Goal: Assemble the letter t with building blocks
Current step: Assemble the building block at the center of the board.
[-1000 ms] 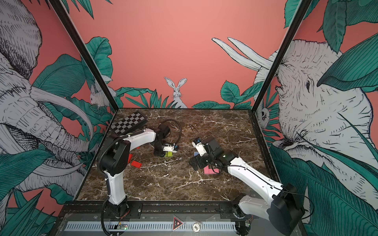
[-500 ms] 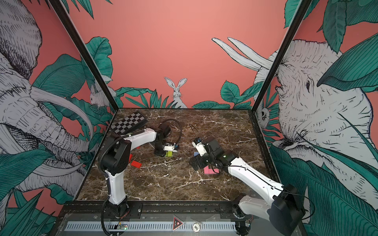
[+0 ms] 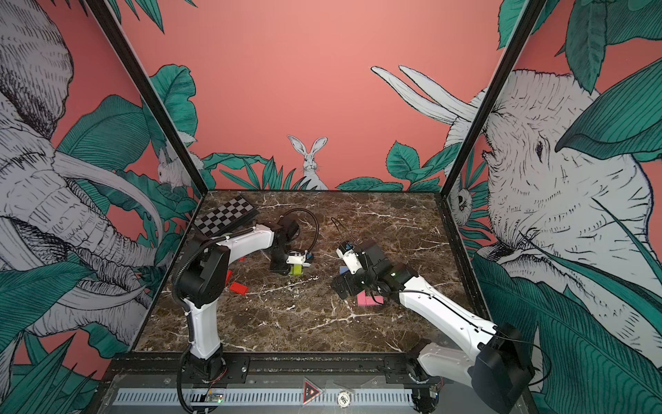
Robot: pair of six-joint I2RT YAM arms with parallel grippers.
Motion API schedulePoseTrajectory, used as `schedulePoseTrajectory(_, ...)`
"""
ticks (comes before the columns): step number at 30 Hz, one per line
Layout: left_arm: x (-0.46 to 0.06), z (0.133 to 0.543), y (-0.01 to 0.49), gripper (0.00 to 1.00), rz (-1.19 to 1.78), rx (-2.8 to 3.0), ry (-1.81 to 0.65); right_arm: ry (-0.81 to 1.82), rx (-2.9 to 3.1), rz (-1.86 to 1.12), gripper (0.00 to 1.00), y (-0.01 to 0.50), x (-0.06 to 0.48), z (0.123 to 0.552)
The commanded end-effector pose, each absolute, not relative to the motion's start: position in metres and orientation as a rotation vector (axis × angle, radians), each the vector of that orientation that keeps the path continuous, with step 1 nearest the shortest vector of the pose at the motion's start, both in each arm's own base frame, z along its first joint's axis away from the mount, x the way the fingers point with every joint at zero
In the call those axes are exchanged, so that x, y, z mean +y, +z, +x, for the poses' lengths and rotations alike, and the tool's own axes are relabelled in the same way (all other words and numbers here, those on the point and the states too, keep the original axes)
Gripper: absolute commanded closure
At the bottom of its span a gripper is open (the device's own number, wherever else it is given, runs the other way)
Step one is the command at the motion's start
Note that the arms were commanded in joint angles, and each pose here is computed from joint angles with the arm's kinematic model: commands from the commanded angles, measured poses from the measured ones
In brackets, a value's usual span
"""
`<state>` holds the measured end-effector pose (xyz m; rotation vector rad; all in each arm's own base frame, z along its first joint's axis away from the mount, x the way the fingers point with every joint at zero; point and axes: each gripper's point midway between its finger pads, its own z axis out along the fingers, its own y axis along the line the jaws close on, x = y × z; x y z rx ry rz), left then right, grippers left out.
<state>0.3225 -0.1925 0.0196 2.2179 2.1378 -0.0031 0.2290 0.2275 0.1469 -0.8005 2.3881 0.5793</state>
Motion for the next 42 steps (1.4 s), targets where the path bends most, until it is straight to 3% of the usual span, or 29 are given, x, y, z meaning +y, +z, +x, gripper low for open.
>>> schedulePoseTrajectory(1, -0.1910, 0.3169, 0.0091, 0.56, 2.255, 2.146, -0.020, 0.571, 2.387, -0.805, 0.01, 0.1452, 0.2251, 0.2275)
schedulePoseTrajectory(30, -0.1978, 0.3147, 0.0082, 0.58, 2.249, 2.159, -0.044, 0.570, 2.396, -0.808, 0.02, 0.1408, 0.2239, 0.2256)
schedulePoseTrajectory(42, -0.1993, 0.3125, 0.0076, 0.64, 2.246, 2.164, -0.064, 0.568, 2.402, -0.806, 0.01, 0.1392, 0.2229, 0.2252)
